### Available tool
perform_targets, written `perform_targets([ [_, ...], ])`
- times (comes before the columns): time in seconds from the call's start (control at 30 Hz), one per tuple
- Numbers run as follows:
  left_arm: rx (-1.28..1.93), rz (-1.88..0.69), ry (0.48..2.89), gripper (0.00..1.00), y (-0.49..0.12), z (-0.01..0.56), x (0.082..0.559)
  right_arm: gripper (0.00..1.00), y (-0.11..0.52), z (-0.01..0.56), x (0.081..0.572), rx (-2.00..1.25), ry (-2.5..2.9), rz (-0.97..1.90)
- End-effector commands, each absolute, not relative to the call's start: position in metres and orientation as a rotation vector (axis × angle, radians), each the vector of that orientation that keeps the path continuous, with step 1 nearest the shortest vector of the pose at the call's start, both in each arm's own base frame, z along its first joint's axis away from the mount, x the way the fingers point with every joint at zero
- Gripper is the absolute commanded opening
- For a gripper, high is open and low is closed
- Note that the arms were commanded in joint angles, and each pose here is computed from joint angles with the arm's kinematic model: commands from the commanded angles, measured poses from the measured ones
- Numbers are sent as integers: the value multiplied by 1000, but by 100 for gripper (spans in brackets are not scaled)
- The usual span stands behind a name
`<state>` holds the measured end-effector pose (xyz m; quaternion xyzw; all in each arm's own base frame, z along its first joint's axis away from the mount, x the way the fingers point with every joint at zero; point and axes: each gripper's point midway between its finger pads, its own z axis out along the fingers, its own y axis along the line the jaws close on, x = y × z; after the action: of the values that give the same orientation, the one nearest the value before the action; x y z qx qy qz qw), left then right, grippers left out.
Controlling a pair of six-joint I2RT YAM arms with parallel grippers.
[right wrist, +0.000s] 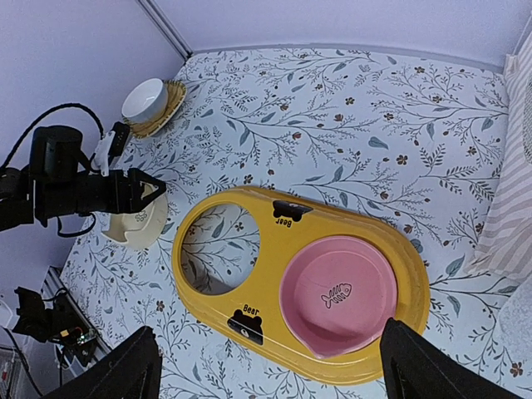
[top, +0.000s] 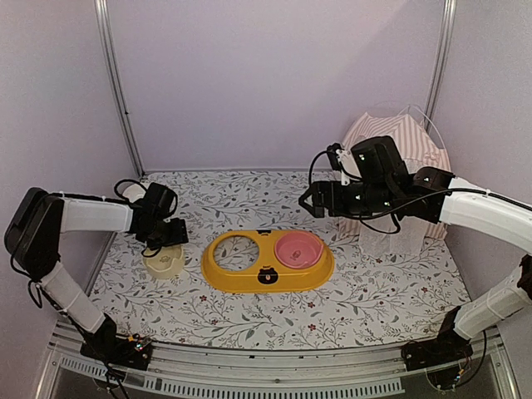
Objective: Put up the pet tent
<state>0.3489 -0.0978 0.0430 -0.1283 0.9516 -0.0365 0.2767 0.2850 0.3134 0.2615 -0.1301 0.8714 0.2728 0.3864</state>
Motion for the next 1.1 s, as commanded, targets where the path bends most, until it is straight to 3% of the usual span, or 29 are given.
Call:
perform_targets([
  [0.0,-219,-145,2527,72,-116,57,375,93,309,279,283,-321,2183,704],
  [0.13,-200,-138,2537,71,-122,57,363,93,306,279,280,-330,2173,705],
  [0.33,-163,-83,2552,60,-126,52,340,92,301,277,280,-322,2153,697],
  [1.07,-69,-26,2616,0,-133,20,326,90,291,277,282,-261,2140,681],
])
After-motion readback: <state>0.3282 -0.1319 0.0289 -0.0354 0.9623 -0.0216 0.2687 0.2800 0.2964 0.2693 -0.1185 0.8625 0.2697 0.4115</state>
